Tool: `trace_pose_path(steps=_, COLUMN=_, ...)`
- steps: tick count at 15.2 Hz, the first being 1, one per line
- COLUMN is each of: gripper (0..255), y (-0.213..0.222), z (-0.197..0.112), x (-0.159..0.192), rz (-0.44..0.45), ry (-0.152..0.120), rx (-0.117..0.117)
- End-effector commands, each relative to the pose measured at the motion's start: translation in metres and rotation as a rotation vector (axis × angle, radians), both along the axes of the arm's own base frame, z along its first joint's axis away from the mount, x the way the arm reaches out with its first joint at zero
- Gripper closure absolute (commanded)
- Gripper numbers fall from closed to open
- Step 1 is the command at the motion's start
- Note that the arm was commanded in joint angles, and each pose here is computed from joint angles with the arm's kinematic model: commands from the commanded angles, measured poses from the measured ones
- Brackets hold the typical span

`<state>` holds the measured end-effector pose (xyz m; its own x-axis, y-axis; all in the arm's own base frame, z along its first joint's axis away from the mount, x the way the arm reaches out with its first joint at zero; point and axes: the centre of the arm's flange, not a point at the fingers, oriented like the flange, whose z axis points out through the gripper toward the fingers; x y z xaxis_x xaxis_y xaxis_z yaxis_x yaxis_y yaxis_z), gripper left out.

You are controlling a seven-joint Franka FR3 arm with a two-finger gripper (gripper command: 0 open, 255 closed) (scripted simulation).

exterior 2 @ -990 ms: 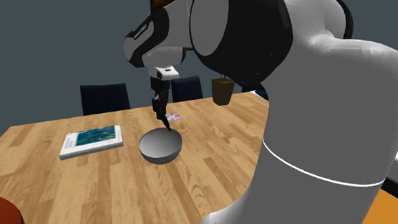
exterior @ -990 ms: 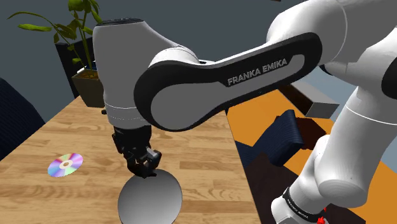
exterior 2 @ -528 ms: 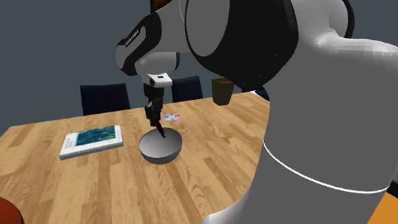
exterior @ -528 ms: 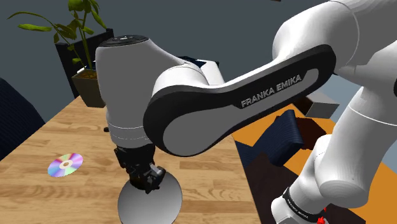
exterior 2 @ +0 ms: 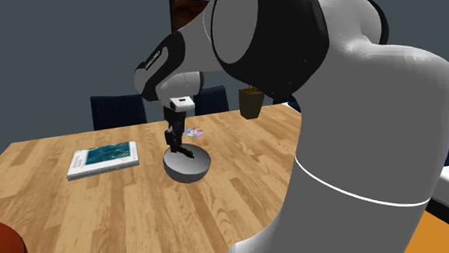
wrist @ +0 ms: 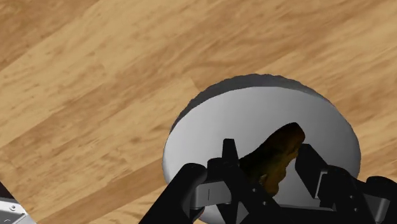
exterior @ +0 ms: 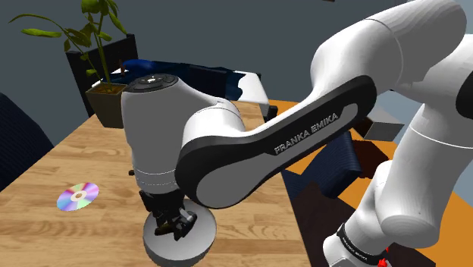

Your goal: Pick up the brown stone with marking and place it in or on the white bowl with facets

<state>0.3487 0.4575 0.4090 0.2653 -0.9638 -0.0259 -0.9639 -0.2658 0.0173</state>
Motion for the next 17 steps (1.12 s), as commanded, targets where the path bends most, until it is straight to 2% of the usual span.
trace_pose_path(steps=1, gripper=255, y=0.000, z=-0.011, x=-0.001, rz=0.000, ry=0.000, rx=0.000)
trace_pose_path(steps=2, gripper=255, y=0.000, z=-0.020, x=-0.001, rz=0.000, ry=0.000, rx=0.000)
trace_pose_path(steps=10, gripper=255, y=0.000, z=-0.020, x=-0.001, rz=0.000, ry=0.000, rx=0.000)
trace_pose_path(steps=11, gripper=0, y=0.000, z=-0.020, x=-0.001, rz=0.000, ry=0.000, rx=0.000)
trace_pose_path(steps=16, gripper=0, y=0.000, z=-0.020, x=-0.001, rz=0.000, ry=0.000, rx=0.000)
trace_pose_path(steps=17, gripper=0, y=-0.001, z=-0.007, x=-0.001, rz=0.000, ry=0.000, rx=0.000)
